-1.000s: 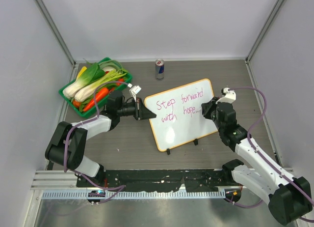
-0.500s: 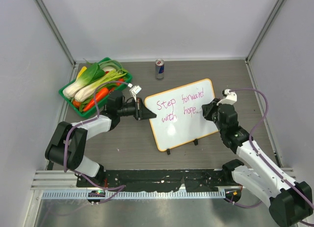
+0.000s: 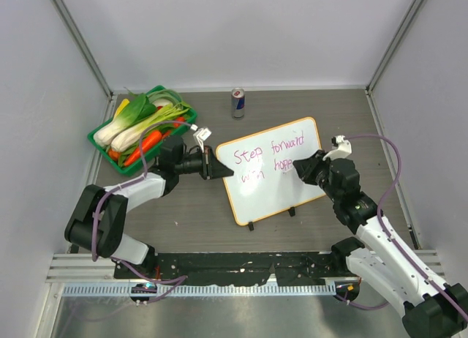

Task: Write a sentence on the whiteboard
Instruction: Write a sentence on the whiteboard, then put down the whiteboard marker without the cap at the center of the board.

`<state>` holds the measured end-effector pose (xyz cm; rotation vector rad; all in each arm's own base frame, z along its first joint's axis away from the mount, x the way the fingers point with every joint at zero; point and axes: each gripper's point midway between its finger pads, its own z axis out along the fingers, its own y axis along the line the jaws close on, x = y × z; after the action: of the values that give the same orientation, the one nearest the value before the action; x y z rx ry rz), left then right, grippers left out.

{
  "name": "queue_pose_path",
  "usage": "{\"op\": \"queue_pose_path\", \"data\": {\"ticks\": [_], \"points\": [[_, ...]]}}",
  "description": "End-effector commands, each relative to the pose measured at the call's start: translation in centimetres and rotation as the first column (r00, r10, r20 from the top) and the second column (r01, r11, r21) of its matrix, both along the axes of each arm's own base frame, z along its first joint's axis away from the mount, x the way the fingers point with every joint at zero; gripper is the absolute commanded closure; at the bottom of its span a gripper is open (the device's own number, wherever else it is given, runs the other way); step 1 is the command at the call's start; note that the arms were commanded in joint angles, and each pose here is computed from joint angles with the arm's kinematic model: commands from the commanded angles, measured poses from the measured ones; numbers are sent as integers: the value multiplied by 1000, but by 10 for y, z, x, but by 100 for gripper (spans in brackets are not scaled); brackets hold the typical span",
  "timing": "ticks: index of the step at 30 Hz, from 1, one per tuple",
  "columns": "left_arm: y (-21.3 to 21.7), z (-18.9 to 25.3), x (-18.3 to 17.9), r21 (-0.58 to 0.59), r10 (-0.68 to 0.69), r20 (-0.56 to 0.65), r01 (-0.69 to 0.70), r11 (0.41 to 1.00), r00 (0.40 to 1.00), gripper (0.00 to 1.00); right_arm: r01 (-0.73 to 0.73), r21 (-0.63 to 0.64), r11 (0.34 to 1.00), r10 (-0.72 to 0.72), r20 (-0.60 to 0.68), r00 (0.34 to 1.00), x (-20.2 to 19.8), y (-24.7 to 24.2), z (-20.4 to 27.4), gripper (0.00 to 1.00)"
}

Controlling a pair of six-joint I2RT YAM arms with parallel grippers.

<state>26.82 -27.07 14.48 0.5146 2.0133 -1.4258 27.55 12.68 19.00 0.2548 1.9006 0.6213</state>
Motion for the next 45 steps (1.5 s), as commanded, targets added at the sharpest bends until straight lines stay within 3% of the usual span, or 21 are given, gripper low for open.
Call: {"op": "queue_pose_path", "data": {"ticks": [1,9,14,30,33,37,42,45], "points": [[16,-59,-7,199,28,15,-30,980,1000,100,-77,92,993,78,-14,997,-10,18,7,99],[19,-47,-10,186,55,17,-57,981,998,94,-111,96,989,118,-72,990,-22,21,-2,99],[29,-43,-13,202,122,17,-123,971,992,83,-125,70,990,133,-125,983,-32,19,-11,98],[55,-18,-8,221,285,132,-308,925,950,19,-118,73,990,135,-303,943,-76,8,-42,98],[58,-8,-9,206,315,139,-338,918,939,0,-111,75,991,130,-338,932,-83,6,-46,99],[65,9,-7,177,378,155,-402,898,913,0,-129,100,987,158,-391,907,-90,11,-55,98],[88,30,-2,198,490,196,-524,828,849,0,-110,134,985,163,-504,848,-103,15,-79,99],[88,50,-4,169,490,222,-528,832,843,0,-80,160,984,157,-557,816,-111,16,-94,97]]}}
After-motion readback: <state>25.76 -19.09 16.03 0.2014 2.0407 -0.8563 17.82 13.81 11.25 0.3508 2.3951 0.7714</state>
